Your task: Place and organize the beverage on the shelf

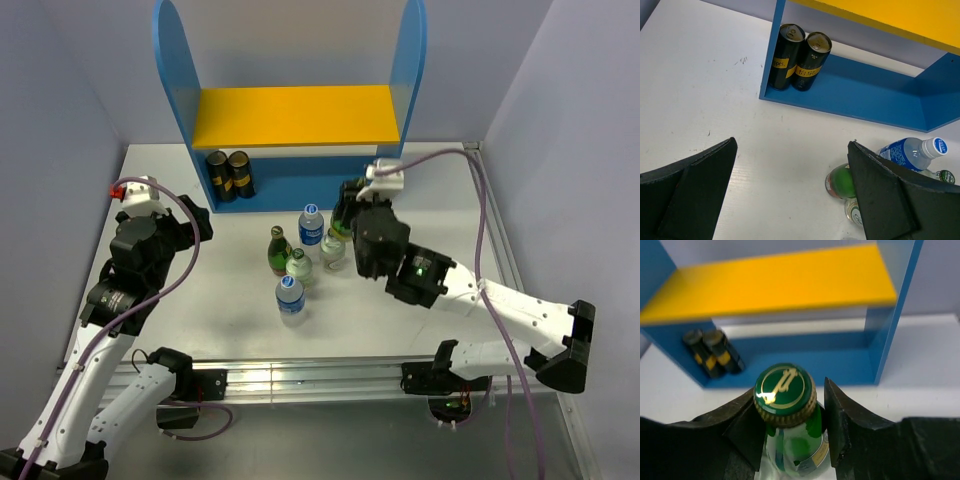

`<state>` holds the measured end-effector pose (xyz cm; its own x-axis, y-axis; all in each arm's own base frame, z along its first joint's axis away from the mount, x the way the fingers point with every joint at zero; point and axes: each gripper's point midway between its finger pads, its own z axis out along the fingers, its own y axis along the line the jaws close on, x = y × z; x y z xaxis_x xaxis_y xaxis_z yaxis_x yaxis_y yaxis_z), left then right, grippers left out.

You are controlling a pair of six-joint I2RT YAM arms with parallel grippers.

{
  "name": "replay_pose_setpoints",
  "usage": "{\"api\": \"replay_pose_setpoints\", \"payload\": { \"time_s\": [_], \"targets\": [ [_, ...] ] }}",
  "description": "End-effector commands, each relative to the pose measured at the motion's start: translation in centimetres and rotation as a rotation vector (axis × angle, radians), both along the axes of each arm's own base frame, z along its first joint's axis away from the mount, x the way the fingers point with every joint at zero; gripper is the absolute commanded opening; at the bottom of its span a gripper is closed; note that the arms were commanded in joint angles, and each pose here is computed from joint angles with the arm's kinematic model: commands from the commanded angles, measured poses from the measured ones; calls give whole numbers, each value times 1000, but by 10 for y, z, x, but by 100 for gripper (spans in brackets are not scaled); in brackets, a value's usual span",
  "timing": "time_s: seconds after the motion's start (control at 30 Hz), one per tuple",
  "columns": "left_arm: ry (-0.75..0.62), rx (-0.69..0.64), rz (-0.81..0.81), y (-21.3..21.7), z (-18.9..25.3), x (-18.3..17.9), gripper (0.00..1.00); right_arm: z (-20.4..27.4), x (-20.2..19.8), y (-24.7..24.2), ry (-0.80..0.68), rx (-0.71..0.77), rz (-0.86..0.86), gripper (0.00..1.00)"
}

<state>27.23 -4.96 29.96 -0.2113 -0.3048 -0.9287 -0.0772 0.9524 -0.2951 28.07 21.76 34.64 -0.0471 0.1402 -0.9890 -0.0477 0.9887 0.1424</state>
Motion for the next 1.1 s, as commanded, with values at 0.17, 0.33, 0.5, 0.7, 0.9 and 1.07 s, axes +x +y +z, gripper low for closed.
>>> {"api": "replay_pose_setpoints", "payload": {
  "time_s": [0.17,0.33,0.5,0.7,0.9,1.07],
  "targets": [
    [-10,7,-16,-2,1,1,99,134,72,-16,-204,3,-97,0],
    [-7,8,-17,-2,-1,1,99,150,126,-15,-216,-48,-149,0],
    [-5,8,-15,-1,-2,2,99,194,166,-33,-274,-33,-215,0],
    [1,9,-20,-3,-4,2,99,210,205,-39,-308,-48,-270,0],
    [6,11,-19,-2,-6,3,99,187,232,-52,-289,-32,-314,0],
    [12,13,-20,-3,-8,4,99,156,250,-71,-250,-7,-346,0]
  ]
}}
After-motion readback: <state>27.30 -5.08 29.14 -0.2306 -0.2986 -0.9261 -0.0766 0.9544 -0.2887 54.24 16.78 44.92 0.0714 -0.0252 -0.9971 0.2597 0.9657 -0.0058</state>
